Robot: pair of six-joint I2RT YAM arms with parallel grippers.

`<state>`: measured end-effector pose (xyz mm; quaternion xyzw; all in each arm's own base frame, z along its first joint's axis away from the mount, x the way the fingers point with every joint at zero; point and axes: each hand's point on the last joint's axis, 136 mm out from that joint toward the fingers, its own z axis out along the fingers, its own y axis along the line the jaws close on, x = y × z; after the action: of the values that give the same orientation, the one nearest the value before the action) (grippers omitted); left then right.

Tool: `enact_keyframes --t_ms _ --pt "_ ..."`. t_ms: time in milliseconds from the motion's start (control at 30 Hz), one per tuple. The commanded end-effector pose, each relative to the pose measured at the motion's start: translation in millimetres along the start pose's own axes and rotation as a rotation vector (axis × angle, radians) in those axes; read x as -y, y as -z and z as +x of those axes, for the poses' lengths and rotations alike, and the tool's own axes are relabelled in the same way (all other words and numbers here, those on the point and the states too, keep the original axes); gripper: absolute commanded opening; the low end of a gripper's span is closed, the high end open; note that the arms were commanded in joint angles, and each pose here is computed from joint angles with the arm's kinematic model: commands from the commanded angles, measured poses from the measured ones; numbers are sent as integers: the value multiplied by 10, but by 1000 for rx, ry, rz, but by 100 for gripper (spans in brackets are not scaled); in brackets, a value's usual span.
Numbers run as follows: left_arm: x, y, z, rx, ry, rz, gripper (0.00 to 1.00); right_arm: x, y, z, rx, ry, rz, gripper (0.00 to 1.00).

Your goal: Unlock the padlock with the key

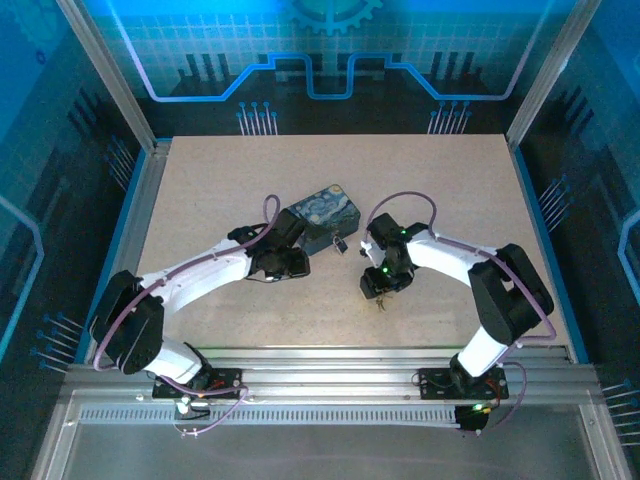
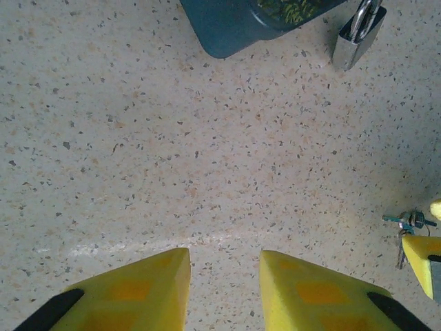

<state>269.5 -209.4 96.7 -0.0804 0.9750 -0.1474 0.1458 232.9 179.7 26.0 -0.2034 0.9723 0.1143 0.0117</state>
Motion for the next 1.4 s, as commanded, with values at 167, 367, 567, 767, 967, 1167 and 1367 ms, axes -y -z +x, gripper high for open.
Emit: enact_keyframes --t_ms 167,367,567,767,967,1167,1367 --pt "-101 89 -44 18 -23 -32 34 64 -105 224 -77 -38 48 43" --pt "-119 88 -44 21 -21 -35 34 64 -138 271 -91 -51 72 40" --pt "-164 114 -50 34 -17 -42 34 116 -224 325 -126 -78 115 28" --pt "-189 141 -44 36 -14 -42 34 116 -199 266 -109 -84 116 17" --pt "-137 133 -38 27 -11 -19 33 18 -68 74 -46 -106 19 0" --pt "-50 148 -43 23 -1 24 33 -45 32 -28 9 -148 -106 0" --pt "270 60 78 -55 12 192 31 -79 182 -130 81 -221 -244 0"
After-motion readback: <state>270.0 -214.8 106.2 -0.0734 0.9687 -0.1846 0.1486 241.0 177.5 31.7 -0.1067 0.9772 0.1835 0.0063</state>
